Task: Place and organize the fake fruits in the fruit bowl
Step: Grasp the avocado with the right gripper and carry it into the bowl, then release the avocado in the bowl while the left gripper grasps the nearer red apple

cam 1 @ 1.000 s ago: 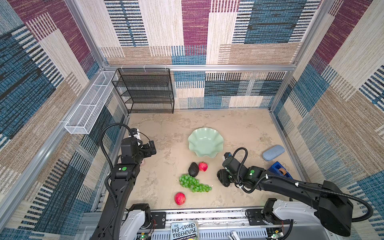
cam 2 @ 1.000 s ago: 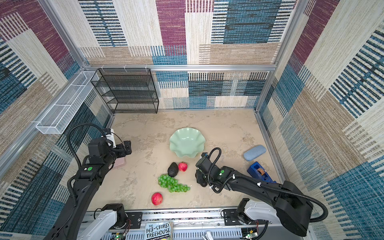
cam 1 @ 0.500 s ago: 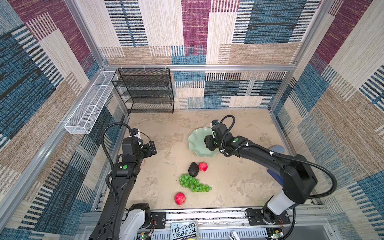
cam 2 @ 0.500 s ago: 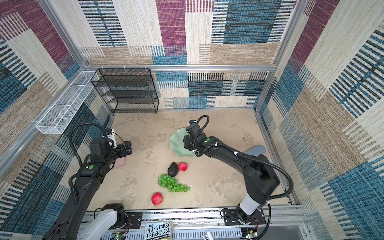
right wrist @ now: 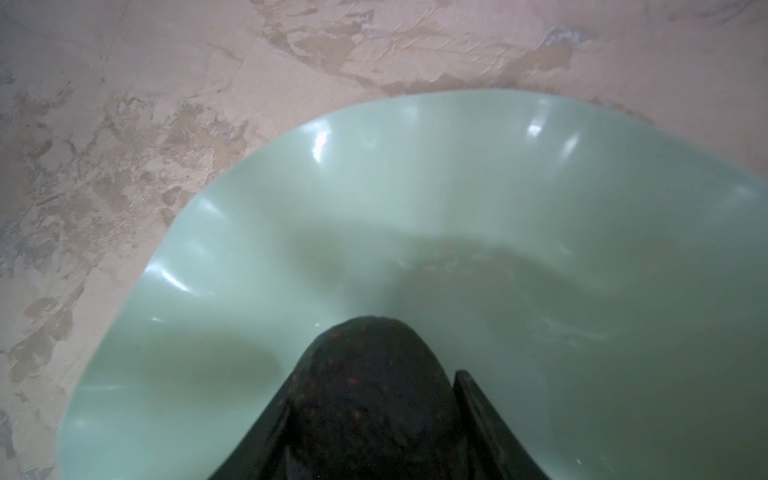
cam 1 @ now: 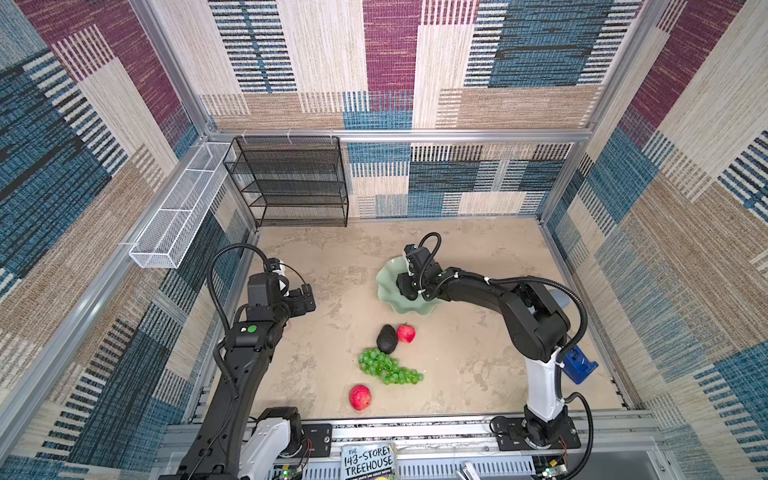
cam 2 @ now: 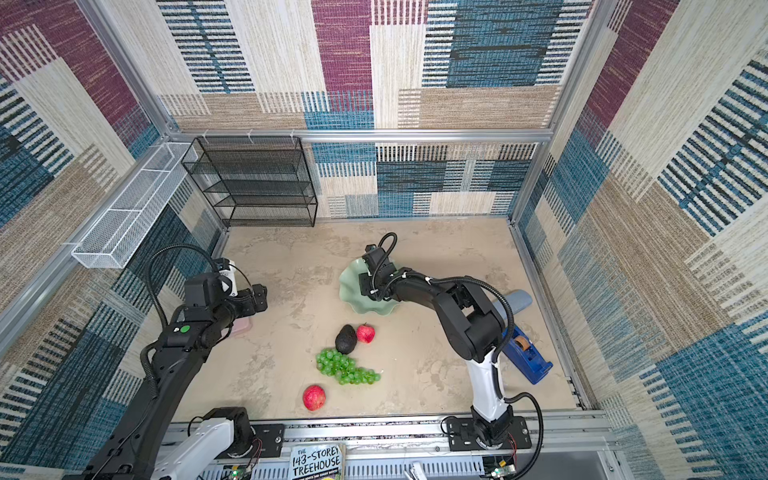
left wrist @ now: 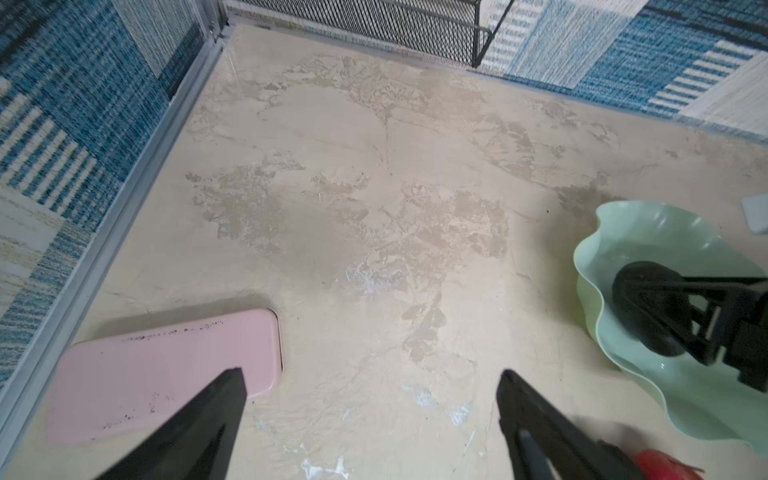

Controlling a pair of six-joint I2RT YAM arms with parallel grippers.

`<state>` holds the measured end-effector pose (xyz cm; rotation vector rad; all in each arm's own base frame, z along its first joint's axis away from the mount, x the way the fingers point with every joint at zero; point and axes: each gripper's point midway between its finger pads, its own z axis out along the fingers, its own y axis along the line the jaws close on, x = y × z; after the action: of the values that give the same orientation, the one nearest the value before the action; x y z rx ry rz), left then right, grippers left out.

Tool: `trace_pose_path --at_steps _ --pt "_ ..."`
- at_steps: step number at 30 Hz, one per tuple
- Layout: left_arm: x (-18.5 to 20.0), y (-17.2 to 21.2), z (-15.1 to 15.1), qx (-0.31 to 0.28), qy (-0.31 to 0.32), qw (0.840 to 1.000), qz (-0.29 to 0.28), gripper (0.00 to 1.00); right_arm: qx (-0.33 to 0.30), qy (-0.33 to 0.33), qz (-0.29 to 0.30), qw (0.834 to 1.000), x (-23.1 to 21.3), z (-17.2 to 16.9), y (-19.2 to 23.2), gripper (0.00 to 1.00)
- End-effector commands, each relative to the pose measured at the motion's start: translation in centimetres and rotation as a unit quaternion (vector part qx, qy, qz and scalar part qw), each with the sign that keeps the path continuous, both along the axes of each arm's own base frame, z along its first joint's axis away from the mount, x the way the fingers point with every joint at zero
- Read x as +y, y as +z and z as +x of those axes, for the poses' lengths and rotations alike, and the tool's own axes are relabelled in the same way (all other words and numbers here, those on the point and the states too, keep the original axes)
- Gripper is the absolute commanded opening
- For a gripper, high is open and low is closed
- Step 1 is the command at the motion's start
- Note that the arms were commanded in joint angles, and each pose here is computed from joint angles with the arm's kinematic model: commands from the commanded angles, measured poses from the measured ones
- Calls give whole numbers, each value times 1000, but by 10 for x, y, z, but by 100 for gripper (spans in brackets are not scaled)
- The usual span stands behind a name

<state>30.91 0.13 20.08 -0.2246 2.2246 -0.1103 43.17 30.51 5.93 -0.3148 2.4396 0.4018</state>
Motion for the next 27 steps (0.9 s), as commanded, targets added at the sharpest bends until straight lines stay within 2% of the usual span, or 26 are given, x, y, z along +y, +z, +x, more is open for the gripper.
trace_pose_path --at_steps 1,8,14,21,27 --pt "-9 -8 -10 32 -5 999 -34 96 -19 1 18 1000 7 12 5 52" --pt "-33 -23 -40 92 -26 989 -113 93 -24 5 27 999 10 17 11 70" --pt "-57 -27 -64 130 -52 975 -175 91 -83 -3 53 995 6 27 74 86" --pt "-97 -51 -93 199 -87 961 -171 90 -157 -15 95 983 -10 24 154 97" --pt "-133 -90 -133 281 -105 941 -156 89 -171 -20 112 979 -25 12 172 100"
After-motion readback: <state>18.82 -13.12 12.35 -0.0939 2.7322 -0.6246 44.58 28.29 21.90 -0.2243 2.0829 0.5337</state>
